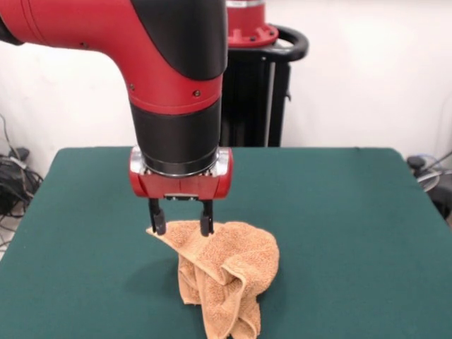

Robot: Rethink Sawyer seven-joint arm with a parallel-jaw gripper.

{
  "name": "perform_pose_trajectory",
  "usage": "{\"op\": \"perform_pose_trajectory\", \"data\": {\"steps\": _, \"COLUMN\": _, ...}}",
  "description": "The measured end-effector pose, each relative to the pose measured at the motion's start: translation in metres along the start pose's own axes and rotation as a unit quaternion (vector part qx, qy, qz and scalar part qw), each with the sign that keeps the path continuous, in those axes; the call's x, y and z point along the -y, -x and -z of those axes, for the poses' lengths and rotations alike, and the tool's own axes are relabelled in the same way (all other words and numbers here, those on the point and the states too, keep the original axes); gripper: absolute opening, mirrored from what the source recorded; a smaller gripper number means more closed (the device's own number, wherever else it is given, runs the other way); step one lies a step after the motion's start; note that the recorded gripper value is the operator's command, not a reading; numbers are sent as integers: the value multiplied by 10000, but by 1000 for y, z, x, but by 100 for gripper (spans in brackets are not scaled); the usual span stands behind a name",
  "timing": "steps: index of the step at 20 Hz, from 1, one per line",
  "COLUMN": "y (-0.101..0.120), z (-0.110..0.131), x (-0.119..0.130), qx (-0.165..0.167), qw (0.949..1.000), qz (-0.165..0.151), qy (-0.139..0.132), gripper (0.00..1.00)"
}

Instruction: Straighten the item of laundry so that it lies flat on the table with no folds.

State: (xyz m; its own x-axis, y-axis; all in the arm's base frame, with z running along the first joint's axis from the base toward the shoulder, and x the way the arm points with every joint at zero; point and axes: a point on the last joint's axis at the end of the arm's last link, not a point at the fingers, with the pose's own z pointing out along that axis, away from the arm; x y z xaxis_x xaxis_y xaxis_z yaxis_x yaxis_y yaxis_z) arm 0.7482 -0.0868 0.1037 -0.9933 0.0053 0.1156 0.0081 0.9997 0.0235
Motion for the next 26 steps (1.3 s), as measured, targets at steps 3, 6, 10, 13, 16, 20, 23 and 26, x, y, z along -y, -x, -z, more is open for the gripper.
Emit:
{"op": "perform_pose_trajectory", "data": {"steps": 3, "y": 4, "z": -5, "x": 2, "qx": 20, "qw": 10000, "qz": -12, "qy": -1, "gripper": 100}}
{"op": "perform_pose_trajectory", "data": {"steps": 6, "y": 7, "z": -8, "x": 4, "qx": 35, "qw": 10000, "qz": -22, "qy": -3, "gripper": 100}}
{"op": "perform_pose_trajectory", "data": {"steps": 10, "y": 11, "z": -13, "x": 6, "qx": 87, "qw": 10000, "qz": -36, "qy": -8, "gripper": 100}}
{"op": "perform_pose_trajectory", "data": {"steps": 13, "y": 15, "z": -17, "x": 7, "qx": 166, "qw": 9999, "qz": -44, "qy": -16, "gripper": 100}}
{"op": "perform_pose_trajectory", "data": {"steps": 16, "y": 20, "z": -20, "x": 9, "qx": 323, "qw": 9995, "qz": -48, "qy": -42, "gripper": 100}}
{"op": "perform_pose_trajectory", "data": {"steps": 20, "y": 24, "z": -22, "x": 9, "qx": 464, "qw": 9989, "qz": -47, "qy": -67, "gripper": 100}}
{"op": "perform_pose_trajectory", "data": {"steps": 23, "y": 30, "z": -22, "x": 11, "qx": 698, "qw": 9975, "qz": -47, "qy": -114, "gripper": 100}}
{"op": "perform_pose_trajectory", "data": {"steps": 26, "y": 33, "z": -21, "x": 11, "qx": 822, "qw": 9965, "qz": -47, "qy": -135, "gripper": 100}}
